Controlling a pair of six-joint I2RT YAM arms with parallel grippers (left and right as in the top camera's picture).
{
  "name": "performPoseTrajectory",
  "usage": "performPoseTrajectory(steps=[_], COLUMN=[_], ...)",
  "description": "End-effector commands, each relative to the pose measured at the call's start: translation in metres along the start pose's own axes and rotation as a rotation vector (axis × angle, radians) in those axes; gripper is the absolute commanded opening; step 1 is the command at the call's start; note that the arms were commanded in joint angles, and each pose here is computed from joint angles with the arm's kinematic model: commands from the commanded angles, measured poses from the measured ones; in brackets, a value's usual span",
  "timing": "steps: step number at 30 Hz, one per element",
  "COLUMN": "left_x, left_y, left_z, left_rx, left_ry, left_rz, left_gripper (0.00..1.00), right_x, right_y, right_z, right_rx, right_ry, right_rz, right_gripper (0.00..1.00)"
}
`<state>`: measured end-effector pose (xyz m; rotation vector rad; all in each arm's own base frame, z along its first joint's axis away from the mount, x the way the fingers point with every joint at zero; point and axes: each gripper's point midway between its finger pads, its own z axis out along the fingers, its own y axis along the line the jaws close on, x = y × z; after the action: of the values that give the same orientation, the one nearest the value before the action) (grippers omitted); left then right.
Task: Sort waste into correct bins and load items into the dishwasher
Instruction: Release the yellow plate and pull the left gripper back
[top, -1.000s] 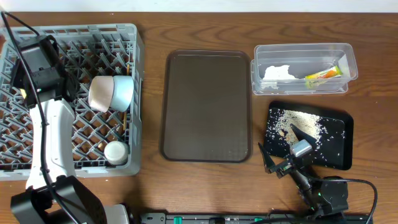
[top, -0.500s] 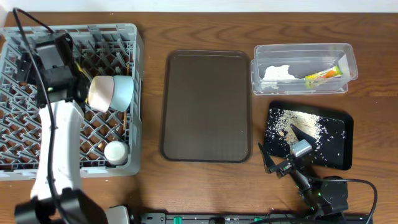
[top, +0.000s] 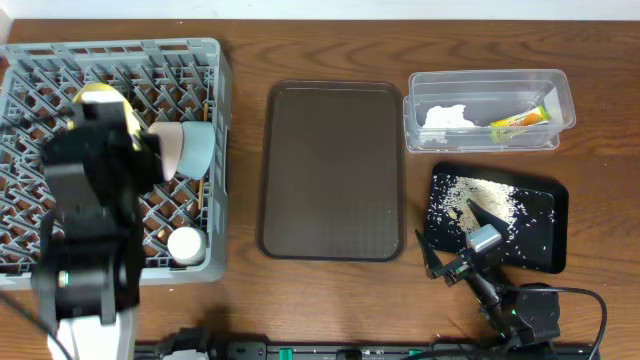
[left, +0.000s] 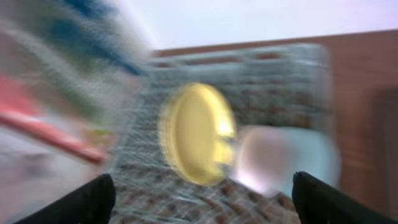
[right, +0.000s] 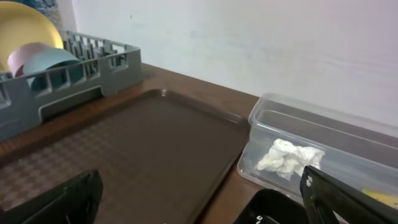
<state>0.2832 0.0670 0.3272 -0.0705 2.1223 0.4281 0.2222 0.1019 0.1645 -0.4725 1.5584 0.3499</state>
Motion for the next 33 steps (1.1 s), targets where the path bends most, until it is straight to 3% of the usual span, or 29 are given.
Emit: performPoseTrajectory(steps=[1, 5, 7, 13, 18, 21, 26, 33], left_x=[0.001, 0.007, 0.013, 0.069, 0.075, 0.058, 0.012, 0.036], left_y=[-0.058, -0.087, -0.087, -0.09, -0.087, -0.082, -0.078, -0.083], left_z=[-0.029, -0.061, -0.066, -0.075, -0.075, -0.065, -0.056, -0.052], left_rx=[0.341, 0.535, 0.542, 0.556, 0.539, 0.495, 0.462, 0.434], left_ry=[-0.033, -0.049, -0.035, 0.194, 0.216, 0.135, -0.154, -0.385], left_rz=[-0.073, -0.057, -0.056, -0.042, -0.034, -0.034, -0.038, -0.07], left_gripper=[0.91, 0.92, 0.92, 0.92, 0.92, 0.93, 0.93, 0.93], right_x=[0.001, 0.001, 0.001, 0.001, 0.001, 0.001, 0.001, 0.001], right_y=[0.0, 0.0, 0.0, 0.0, 0.0, 0.0, 0.0, 0.0], right_z=[0.0, 0.0, 0.0, 0.0, 0.0, 0.0, 0.0, 0.0], right_rx=[0.001, 0.001, 0.001, 0.001, 0.001, 0.001, 0.001, 0.001], right_ry=[-0.001, -0.002, -0.002, -0.001, -0.002, -0.002, -0.002, -0.002], right_rz=[-0.009, -0.01, -0.01, -0.009, -0.01, -0.01, -0.01, -0.01], right_gripper=[0.99, 0.99, 0.99, 0.99, 0.99, 0.99, 0.99, 0.99])
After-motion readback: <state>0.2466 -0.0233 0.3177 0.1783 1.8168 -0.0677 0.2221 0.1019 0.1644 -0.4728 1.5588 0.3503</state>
